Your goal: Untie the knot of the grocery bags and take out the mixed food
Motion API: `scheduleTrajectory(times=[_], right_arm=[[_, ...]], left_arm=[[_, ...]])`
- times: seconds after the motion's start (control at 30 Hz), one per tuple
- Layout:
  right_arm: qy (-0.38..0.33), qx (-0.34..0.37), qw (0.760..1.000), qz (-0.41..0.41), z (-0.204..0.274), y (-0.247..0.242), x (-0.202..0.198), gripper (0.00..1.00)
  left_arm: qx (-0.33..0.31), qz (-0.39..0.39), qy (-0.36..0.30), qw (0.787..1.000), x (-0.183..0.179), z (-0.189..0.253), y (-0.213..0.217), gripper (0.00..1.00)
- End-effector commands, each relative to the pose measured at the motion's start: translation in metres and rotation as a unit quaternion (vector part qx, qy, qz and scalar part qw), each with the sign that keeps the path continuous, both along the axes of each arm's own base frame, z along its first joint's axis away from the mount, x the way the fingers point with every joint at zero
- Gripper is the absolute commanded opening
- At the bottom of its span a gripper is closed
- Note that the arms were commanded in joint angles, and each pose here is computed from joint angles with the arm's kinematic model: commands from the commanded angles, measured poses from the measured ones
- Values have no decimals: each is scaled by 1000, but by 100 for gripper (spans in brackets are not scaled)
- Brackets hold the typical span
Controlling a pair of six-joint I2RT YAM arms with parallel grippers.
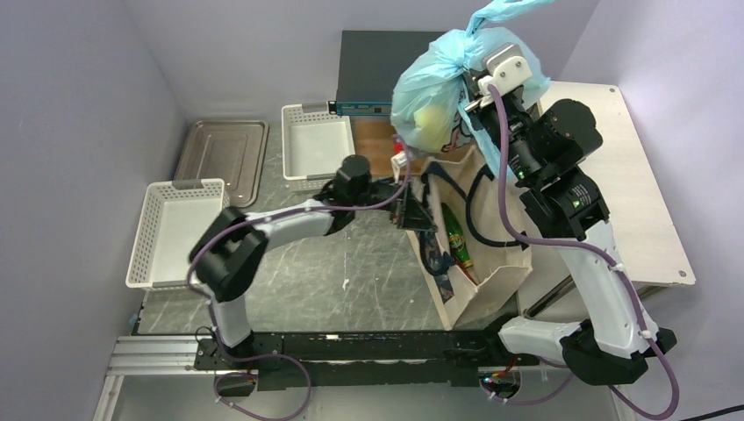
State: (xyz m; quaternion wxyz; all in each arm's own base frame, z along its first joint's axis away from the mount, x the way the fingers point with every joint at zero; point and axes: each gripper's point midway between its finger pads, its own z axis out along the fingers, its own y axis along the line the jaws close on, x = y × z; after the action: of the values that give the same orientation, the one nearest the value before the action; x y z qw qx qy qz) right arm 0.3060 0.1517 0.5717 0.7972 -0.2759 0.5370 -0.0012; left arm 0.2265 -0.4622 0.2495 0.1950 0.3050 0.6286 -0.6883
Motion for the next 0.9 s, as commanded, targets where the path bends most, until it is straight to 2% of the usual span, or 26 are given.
scheduleTrajectory(times=[0.0,0.13,0.3,0.37,0.5,0.67,0.77,0.83,0.87], right_arm=[[-37,36,998,45,25,7,-18,0],[-24,32,992,119,21,33,-27,0],[13,44,977,207,7,67,-32,0],[30,47,968,244,2,83,-35,0],[81,42,943,320,-23,121,-46,0],[159,-15,896,414,-99,186,-76,0],[212,-49,871,441,-155,213,-80,0],[247,-75,862,436,-198,221,-74,0],[269,-90,857,430,-223,223,-69,0]], left_arm=[[-11,36,-126,991,-10,40,58,100],[50,104,-167,979,-17,32,120,99],[152,208,-149,955,-11,-18,212,99],[176,256,-154,938,-8,-26,247,99],[207,363,-167,893,-4,-25,314,99],[231,489,-155,826,1,-1,386,99],[249,549,-118,789,10,15,422,99],[276,586,-79,758,17,21,452,99],[281,595,-64,750,18,24,462,99]])
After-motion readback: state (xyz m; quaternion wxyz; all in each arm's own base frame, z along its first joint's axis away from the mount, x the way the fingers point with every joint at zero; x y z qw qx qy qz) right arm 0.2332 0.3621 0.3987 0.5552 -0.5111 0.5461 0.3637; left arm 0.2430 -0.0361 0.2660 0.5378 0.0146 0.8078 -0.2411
